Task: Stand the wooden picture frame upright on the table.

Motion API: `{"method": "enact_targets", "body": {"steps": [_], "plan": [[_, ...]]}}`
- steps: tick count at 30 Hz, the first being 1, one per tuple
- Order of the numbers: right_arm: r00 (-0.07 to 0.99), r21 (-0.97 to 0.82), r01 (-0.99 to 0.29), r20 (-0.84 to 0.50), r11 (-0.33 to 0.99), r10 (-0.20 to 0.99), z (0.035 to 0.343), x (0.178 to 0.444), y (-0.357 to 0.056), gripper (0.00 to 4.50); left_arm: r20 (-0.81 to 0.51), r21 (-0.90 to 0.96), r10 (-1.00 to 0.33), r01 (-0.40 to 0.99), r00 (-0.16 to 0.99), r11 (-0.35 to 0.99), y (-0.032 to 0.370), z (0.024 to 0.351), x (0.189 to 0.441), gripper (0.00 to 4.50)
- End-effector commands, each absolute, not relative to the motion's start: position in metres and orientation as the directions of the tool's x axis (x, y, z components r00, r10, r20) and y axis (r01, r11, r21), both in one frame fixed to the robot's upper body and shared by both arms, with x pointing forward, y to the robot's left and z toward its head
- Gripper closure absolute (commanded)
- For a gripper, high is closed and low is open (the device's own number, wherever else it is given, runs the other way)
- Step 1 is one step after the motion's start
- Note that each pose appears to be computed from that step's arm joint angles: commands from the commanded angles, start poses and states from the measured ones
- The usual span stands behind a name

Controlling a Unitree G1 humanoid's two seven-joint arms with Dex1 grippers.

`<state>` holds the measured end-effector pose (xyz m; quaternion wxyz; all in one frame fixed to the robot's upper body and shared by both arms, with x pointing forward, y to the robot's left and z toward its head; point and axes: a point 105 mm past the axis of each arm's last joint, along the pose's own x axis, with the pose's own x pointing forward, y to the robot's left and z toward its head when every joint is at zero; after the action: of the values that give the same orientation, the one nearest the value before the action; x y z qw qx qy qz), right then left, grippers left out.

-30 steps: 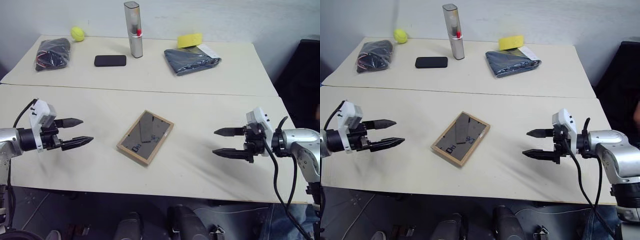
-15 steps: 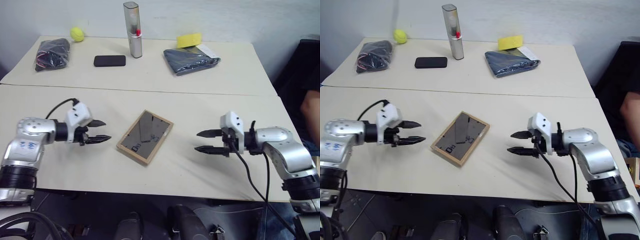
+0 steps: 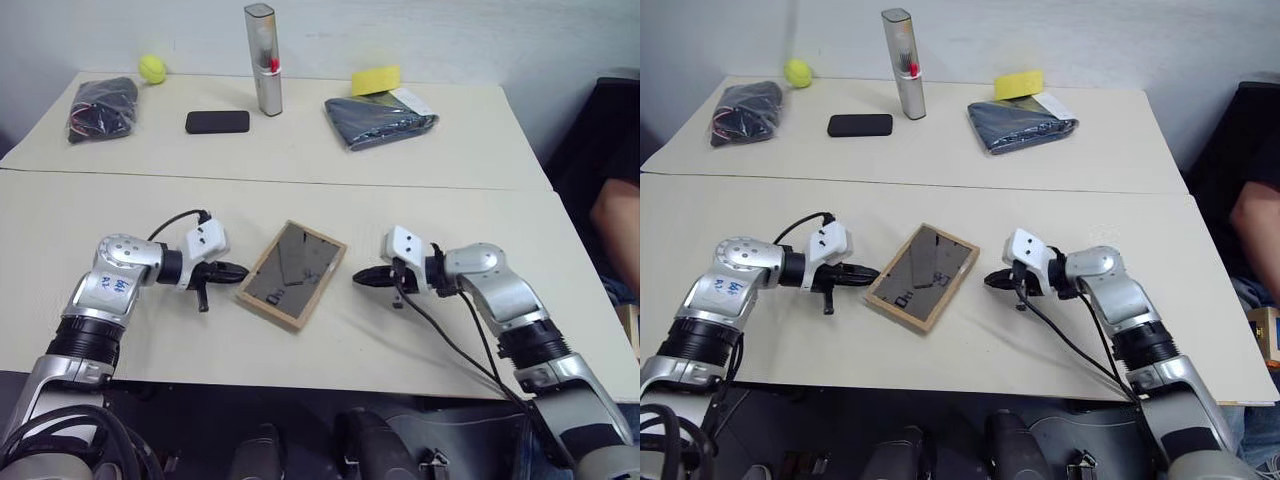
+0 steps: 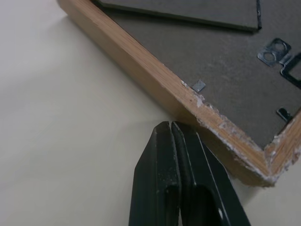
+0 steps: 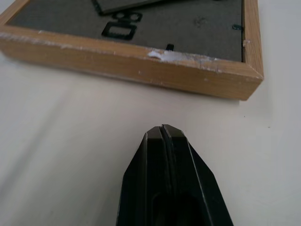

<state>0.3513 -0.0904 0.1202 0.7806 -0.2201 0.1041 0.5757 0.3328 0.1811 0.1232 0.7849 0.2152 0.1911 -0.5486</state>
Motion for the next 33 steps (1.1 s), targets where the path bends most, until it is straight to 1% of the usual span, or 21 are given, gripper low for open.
{"method": "enact_targets", "body": {"steps": [1, 3, 4, 6, 7, 10, 12, 14, 16, 17, 19, 21, 22, 24, 26, 29, 33], "plan": [[0.342, -0.284, -0.928, -0.384, 0.243, 0.858, 0.133, 0.359, -0.083, 4.5, -0.415, 0.027, -0.875, 0.965, 0.249, 0.261, 0.154, 0.143, 0.32, 4.45], [0.353, -0.298, -0.922, -0.387, 0.247, 0.852, 0.135, 0.363, -0.084, 4.5, -0.401, -0.003, -0.881, 0.961, 0.251, 0.276, 0.152, 0.145, 0.318, 4.45], [0.354, -0.318, -0.918, -0.397, 0.236, 0.847, 0.136, 0.363, -0.086, 4.5, -0.405, -0.034, -0.87, 0.947, 0.28, 0.321, 0.156, 0.142, 0.32, 4.45], [0.358, -0.343, -0.913, -0.413, 0.22, 0.837, 0.14, 0.363, -0.092, 4.5, -0.405, -0.135, -0.858, 0.908, 0.315, 0.397, 0.165, 0.139, 0.321, 4.45], [0.355, -0.36, -0.91, -0.428, 0.204, 0.831, 0.141, 0.362, -0.095, 4.5, -0.416, -0.214, -0.854, 0.879, 0.312, 0.425, 0.171, 0.134, 0.319, 4.27], [0.324, -0.39, -0.911, -0.482, 0.131, 0.814, 0.141, 0.354, -0.1, 4.5, -0.456, -0.426, -0.841, 0.758, 0.291, 0.494, 0.185, 0.122, 0.307, 3.56], [0.295, -0.403, -0.912, -0.523, 0.073, 0.8, 0.139, 0.346, -0.101, 4.5, -0.461, -0.541, -0.842, 0.662, 0.281, 0.518, 0.19, 0.119, 0.301, 2.87], [0.269, -0.426, -0.905, -0.57, 0.001, 0.777, 0.135, 0.337, -0.101, 4.5, -0.433, -0.646, -0.855, 0.563, 0.285, 0.515, 0.189, 0.119, 0.297, 2.28], [0.25, -0.435, -0.899, -0.596, -0.045, 0.763, 0.134, 0.331, -0.099, 4.5, -0.418, -0.702, -0.862, 0.502, 0.285, 0.506, 0.184, 0.118, 0.295, 1.68], [0.238, -0.441, -0.895, -0.607, -0.072, 0.758, 0.133, 0.328, -0.097, 4.5, -0.416, -0.718, -0.865, 0.482, 0.281, 0.502, 0.18, 0.115, 0.294, 1.43], [0.225, -0.447, -0.889, -0.62, -0.103, 0.752, 0.132, 0.324, -0.095, 4.5, -0.414, -0.737, -0.868, 0.458, 0.276, 0.497, 0.175, 0.112, 0.293, 0.77], [0.223, -0.461, -0.878, -0.636, -0.131, 0.739, 0.129, 0.323, -0.093, 4.5, -0.412, -0.733, -0.871, 0.471, 0.266, 0.491, 0.168, 0.11, 0.29, 0.16], [0.222, -0.467, -0.873, -0.64, -0.143, 0.735, 0.128, 0.323, -0.092, 4.5, -0.413, -0.724, -0.872, 0.486, 0.263, 0.49, 0.165, 0.109, 0.29, 0.02], [0.205, -0.458, -0.876, -0.636, -0.15, 0.744, 0.126, 0.319, -0.086, 4.5, -0.444, -0.702, -0.871, 0.522, 0.212, 0.485, 0.155, 0.099, 0.28, 0.02], [0.189, -0.448, -0.881, -0.628, -0.153, 0.755, 0.126, 0.317, -0.078, 4.5, -0.455, -0.709, -0.874, 0.523, 0.172, 0.472, 0.144, 0.09, 0.273, 0.02], [0.182, -0.449, -0.881, -0.613, -0.15, 0.769, 0.126, 0.315, -0.068, 4.5, -0.441, -0.734, -0.885, 0.509, 0.145, 0.449, 0.128, 0.084, 0.273, 0.02], [0.18, -0.442, -0.887, -0.595, -0.132, 0.783, 0.126, 0.315, -0.061, 4.5, -0.381, -0.773, -0.913, 0.493, 0.143, 0.399, 0.111, 0.089, 0.28, 0.02]]}}
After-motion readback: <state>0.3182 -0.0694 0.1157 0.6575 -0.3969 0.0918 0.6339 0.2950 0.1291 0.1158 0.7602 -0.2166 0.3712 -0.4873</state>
